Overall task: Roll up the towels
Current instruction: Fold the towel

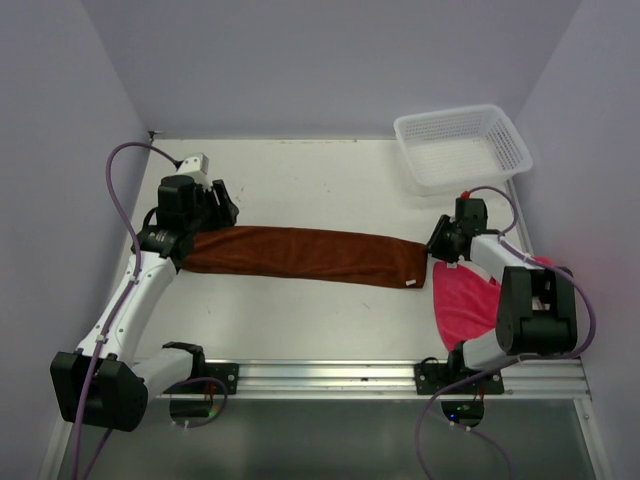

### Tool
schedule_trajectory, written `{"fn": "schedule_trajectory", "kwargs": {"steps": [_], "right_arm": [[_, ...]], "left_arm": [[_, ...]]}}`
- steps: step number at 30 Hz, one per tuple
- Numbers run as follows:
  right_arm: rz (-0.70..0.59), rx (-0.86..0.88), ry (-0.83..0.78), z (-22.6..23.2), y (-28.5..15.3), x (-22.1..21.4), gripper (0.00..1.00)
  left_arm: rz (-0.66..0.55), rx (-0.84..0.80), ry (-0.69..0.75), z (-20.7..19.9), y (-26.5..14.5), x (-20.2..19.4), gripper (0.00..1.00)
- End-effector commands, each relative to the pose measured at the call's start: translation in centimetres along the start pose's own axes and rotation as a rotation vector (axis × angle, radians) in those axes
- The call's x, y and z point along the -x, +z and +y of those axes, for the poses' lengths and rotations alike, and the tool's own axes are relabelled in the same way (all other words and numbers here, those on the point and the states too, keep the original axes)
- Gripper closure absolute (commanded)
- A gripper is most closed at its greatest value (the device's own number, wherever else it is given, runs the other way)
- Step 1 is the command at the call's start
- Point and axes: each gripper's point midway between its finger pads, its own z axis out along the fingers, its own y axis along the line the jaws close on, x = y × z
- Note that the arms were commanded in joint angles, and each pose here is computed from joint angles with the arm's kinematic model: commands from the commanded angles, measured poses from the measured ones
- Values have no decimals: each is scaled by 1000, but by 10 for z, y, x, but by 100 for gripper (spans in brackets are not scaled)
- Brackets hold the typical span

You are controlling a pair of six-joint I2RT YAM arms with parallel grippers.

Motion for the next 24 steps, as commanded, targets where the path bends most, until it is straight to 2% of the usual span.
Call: {"fn": "schedule_trajectory", "kwargs": {"steps": [1,9,13,14,17,24], "right_arm": [[-43,82,11,16,4,11,64],[-47,104,6,21,12,17,69],[-45,99,2,22,13,19,83],[-38,92,1,21,13,18,90],[-38,72,8,19,13,21,96],[-22,42,-17,21,13,38,98]], "left_arm": [[-19,-14,2,-1,0,5,39],[-13,-15,2,-1,1,4,39],[-9,-14,1,0,3,3,39],[-11,-15,1,0,2,4,39],[-8,-17,1,-1,3,3,39],[-9,-16,2,0,2,3,39]]}}
